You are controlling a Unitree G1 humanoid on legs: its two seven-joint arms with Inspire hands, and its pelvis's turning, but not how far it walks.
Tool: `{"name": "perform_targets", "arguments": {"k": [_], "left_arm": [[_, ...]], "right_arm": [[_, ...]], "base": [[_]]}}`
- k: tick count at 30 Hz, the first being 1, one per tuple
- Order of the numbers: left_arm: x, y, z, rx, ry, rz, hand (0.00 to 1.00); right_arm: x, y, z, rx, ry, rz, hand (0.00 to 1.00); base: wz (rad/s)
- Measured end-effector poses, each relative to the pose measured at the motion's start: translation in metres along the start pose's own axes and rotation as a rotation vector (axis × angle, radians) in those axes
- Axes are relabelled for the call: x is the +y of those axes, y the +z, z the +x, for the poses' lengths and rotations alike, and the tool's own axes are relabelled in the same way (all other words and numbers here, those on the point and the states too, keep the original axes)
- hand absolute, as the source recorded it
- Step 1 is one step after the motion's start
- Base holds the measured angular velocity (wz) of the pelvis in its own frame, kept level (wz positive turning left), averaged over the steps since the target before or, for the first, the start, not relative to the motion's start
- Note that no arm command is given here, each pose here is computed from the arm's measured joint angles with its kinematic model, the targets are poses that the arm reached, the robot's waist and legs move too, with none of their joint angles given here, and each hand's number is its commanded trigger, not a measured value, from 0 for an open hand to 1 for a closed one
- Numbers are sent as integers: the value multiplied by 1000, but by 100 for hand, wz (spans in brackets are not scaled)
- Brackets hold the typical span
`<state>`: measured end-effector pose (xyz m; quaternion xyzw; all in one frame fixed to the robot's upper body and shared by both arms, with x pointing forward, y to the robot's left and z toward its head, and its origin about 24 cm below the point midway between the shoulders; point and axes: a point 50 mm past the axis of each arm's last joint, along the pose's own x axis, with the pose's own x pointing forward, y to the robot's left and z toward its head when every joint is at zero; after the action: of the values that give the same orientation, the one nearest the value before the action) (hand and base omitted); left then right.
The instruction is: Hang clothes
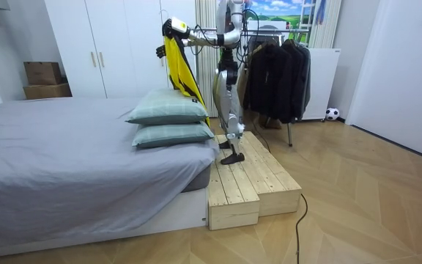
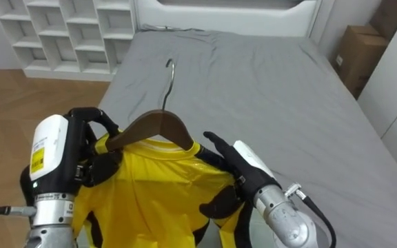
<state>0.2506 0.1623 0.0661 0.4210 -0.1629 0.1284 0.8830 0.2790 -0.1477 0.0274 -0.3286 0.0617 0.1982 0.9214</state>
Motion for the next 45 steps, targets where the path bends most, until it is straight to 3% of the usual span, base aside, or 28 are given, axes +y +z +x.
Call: {"name": "perform_targets", "arguments": {"k": [7, 37, 39, 40, 41, 42, 45], "left_arm": [[-1, 4, 8, -15, -34, 20, 100], [-15, 11, 3, -22, -135, 51, 100], [-17, 12, 2, -24, -144, 50, 100], [-18, 12, 1, -24, -148, 49, 100], [-19, 13, 1, -22, -153, 50, 100], [-20, 14, 0, -22, -155, 50, 100], [-21, 14, 0, -21, -160, 56, 100]], "right_arm": [[0, -5, 6, 41, 11, -45, 0], [15, -18, 14, 153, 4, -272, 0], [16, -19, 14, 158, 0, -267, 23], [16, -18, 15, 161, -3, -266, 64], [15, -17, 16, 159, -3, -268, 91], [15, -16, 16, 156, -3, -269, 100], [15, -10, 20, 137, -5, -271, 100]], "base": [[0], [0], [0], [0], [0], [3], [0]]}}
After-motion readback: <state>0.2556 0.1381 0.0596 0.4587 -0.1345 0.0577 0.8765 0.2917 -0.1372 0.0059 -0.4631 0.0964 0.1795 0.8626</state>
